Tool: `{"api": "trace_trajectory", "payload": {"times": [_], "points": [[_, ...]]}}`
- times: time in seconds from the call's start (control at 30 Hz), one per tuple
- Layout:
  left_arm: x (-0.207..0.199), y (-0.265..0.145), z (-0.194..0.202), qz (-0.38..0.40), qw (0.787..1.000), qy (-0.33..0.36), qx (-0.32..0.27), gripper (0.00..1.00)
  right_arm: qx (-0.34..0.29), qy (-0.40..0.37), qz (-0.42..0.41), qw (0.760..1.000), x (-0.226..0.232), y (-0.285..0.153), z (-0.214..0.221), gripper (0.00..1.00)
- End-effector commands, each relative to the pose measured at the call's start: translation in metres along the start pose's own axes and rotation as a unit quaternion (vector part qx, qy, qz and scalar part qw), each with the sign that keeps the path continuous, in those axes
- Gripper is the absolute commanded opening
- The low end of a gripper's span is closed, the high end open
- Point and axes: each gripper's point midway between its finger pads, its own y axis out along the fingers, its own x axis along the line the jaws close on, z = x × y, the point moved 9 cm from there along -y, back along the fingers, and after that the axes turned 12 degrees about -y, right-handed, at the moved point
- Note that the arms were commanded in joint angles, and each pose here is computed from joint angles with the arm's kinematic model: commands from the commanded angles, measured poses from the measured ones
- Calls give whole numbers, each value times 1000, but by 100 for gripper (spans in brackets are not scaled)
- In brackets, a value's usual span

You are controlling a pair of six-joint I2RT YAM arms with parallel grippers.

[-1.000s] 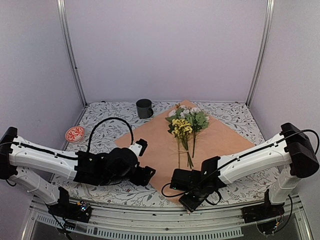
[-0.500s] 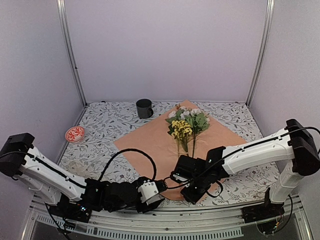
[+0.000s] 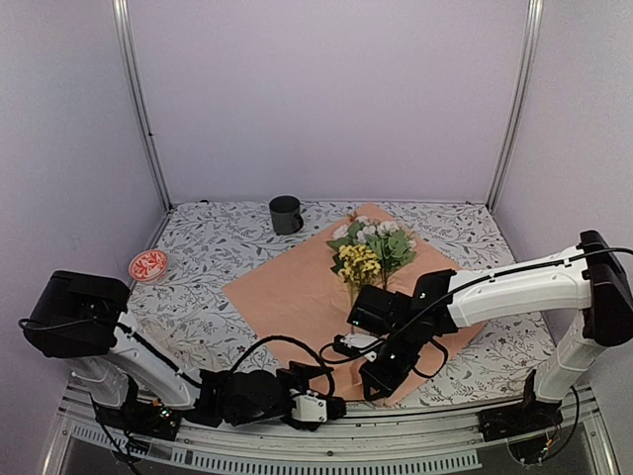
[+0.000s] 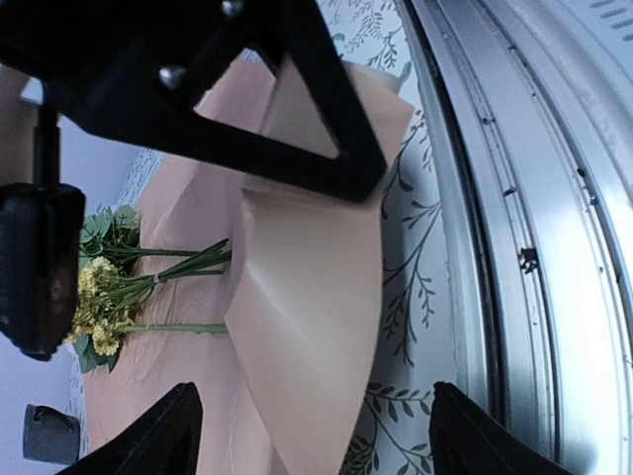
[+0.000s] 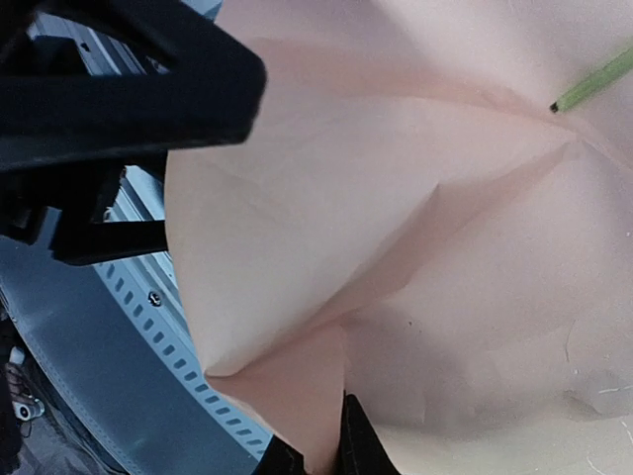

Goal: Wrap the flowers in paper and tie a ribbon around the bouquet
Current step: Pass from the right arm to the left, then fold the bottom corner of the flattened wrapping paper at the center of the board.

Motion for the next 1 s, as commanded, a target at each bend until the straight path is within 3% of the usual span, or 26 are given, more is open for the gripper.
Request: {"api": "trace_trajectory", "payload": {"times": [0.0,0.23,0.3,0.33,0.5,0.57,0.67,0.87,0.97], "points": [[5,8,4,13,1000,12,-21,77,-22,-9,-37,999,6,-23,-7,11],[12,17,-7,25,999,-14,-33,32,-16,-23,-59,998,2,-26,-7,16],[13,16,-8,31,999,-31,-32,10,-31,-24,-70,997,-1,-33,-8,18],[13,16,-8,33,998,-36,-31,0,-41,-24,-79,996,-2,-37,-9,26],[15,20,-7,47,997,-55,-4,0,-129,-21,-70,989,-16,-76,-15,68],[13,18,-11,73,995,-64,-2,0,-199,0,-60,978,-35,-99,-21,77],[12,17,-18,101,992,-72,7,0,-257,72,-47,962,-77,-104,-21,79],[18,28,-32,118,985,-103,76,0,-244,207,38,947,-156,-67,3,77],[28,24,-39,133,980,-133,66,0,-233,242,49,941,-184,-52,14,69]]}}
